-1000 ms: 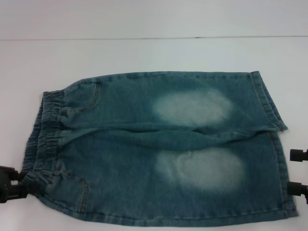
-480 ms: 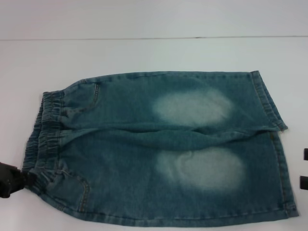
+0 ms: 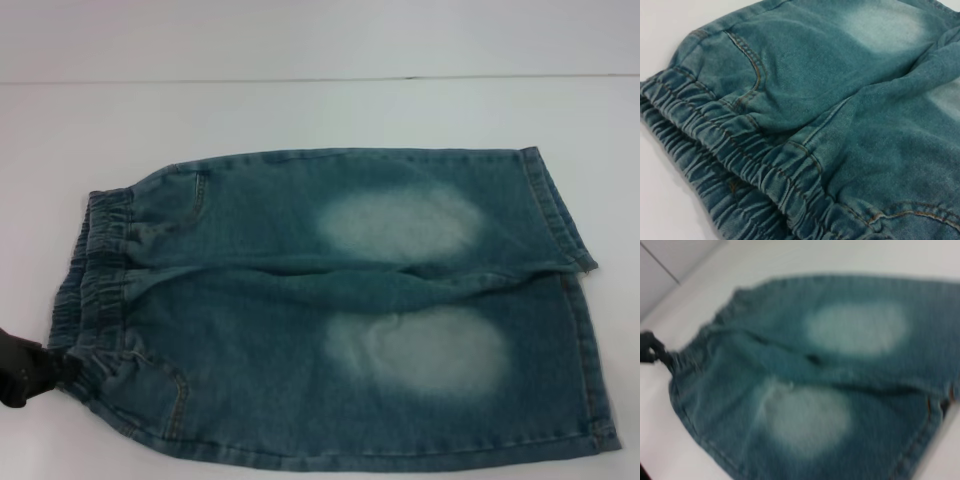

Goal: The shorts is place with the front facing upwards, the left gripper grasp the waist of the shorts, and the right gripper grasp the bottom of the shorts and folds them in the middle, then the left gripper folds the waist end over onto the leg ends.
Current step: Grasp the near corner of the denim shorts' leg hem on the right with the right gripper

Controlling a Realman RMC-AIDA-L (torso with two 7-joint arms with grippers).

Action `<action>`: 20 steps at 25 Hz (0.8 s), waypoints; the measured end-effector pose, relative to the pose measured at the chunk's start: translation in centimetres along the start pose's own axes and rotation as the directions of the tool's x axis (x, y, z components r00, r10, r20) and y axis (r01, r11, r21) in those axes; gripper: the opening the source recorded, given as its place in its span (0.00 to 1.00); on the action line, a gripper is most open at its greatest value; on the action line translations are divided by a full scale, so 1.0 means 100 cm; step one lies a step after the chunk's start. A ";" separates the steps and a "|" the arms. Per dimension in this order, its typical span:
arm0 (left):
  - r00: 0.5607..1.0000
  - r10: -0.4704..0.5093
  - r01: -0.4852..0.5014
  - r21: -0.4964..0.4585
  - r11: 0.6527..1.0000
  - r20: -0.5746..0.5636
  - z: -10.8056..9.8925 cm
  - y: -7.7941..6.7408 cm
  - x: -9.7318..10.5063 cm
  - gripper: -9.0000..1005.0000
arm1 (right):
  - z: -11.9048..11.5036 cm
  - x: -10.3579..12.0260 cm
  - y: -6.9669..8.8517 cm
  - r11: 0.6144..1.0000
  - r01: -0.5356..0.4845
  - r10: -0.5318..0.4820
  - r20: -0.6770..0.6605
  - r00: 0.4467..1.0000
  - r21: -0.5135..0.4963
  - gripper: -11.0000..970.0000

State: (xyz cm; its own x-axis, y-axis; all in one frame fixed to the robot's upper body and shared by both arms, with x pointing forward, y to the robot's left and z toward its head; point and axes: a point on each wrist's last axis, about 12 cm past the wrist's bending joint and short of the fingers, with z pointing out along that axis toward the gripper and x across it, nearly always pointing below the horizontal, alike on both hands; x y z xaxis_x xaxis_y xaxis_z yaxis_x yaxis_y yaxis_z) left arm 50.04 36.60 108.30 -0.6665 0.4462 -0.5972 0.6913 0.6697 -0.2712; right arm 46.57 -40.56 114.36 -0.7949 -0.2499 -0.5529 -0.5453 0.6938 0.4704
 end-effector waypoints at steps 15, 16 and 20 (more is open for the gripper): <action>1.000 -0.013 0.013 -0.004 1.000 -0.002 0.000 0.000 0.005 0.07 | 0.045 -0.013 0.009 0.993 -0.084 0.057 -0.292 0.955 -0.081 0.95; 1.000 -0.014 0.014 -0.005 1.000 -0.002 0.000 0.000 0.005 0.07 | 0.047 -0.013 0.010 0.992 -0.087 0.058 -0.290 0.955 -0.089 0.95; 1.000 -0.016 0.016 -0.006 1.000 -0.008 0.000 0.000 0.006 0.07 | 0.053 -0.014 0.011 0.991 -0.092 0.061 -0.290 0.955 -0.096 0.95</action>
State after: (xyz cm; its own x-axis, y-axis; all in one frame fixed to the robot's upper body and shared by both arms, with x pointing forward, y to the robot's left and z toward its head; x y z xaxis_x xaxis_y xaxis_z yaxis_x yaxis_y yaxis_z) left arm 49.61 36.85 107.96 -0.6798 0.4405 -0.5864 0.6790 0.6803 -0.2760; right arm 48.46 -35.88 112.02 -0.8694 -0.3924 -0.3001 -0.4928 0.6457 0.5833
